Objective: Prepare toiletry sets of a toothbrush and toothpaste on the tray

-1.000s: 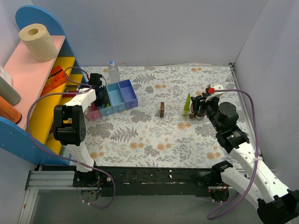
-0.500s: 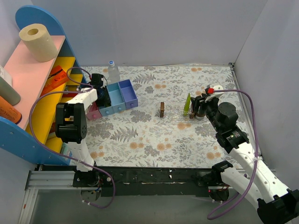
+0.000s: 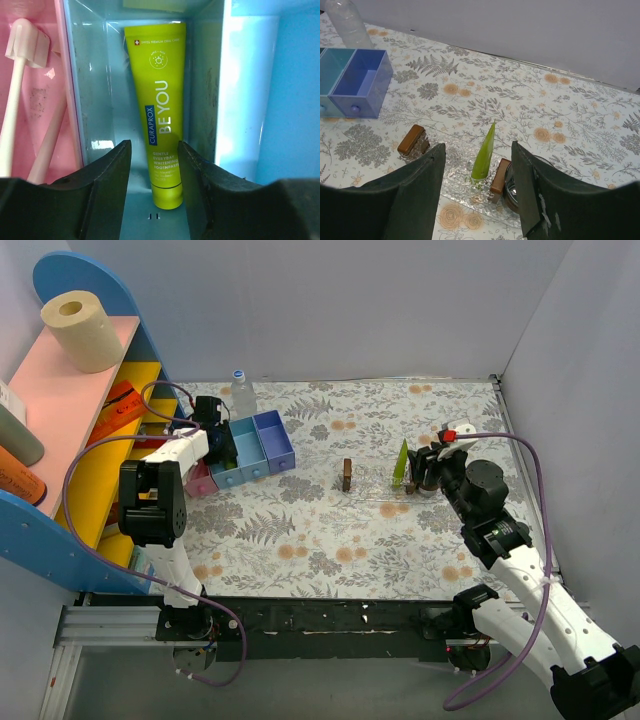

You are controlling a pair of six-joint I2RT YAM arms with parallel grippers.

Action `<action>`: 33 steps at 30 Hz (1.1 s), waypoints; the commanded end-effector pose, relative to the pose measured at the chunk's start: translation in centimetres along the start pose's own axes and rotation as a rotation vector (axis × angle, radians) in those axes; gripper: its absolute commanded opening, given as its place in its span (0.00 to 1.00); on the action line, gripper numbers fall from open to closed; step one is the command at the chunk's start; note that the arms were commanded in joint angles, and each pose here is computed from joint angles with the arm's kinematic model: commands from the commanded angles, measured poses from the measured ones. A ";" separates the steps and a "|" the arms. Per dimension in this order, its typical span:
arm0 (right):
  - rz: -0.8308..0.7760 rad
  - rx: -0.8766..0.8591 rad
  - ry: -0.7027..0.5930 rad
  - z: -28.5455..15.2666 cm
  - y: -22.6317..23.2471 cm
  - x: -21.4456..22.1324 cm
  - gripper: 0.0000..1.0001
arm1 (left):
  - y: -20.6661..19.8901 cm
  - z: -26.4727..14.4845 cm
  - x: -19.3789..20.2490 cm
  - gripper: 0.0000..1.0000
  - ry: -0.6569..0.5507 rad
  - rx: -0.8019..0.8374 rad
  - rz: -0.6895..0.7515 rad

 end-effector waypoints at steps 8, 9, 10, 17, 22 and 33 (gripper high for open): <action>0.005 0.001 -0.043 0.1 -0.1 -0.8 0.63 | 1.8 1.4 2.8 0.46 0.088 -0.080 0.024; 0.005 0.001 -0.042 0.1 -0.1 -0.8 0.63 | 1.8 1.4 2.8 0.45 0.085 -0.078 0.025; 0.006 -0.001 -0.043 0.1 0.0 -0.9 0.63 | 1.8 1.3 2.9 0.43 0.085 -0.078 0.026; 0.007 0.001 -0.045 0.1 -0.1 -0.9 0.62 | 1.9 1.3 3.2 0.24 0.089 -0.083 0.036; 0.006 -0.001 -0.042 0.2 0.0 -0.8 0.63 | 1.3 0.1 2.1 0.15 0.054 -0.061 0.024; 0.017 -0.015 -0.046 0.3 0.2 -1.0 0.63 | -0.1 -5.5 -2.8 0.08 -0.124 0.020 -0.011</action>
Point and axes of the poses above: each gripper's point midway between its finger pads, its own z axis out along the fingers, its own y axis along the line the jaws close on, x = y × z, the point moved 2 cm from there along -z, back along the fingers, and after that the axes turned 5 degrees about -z, right-handed, at the moved point
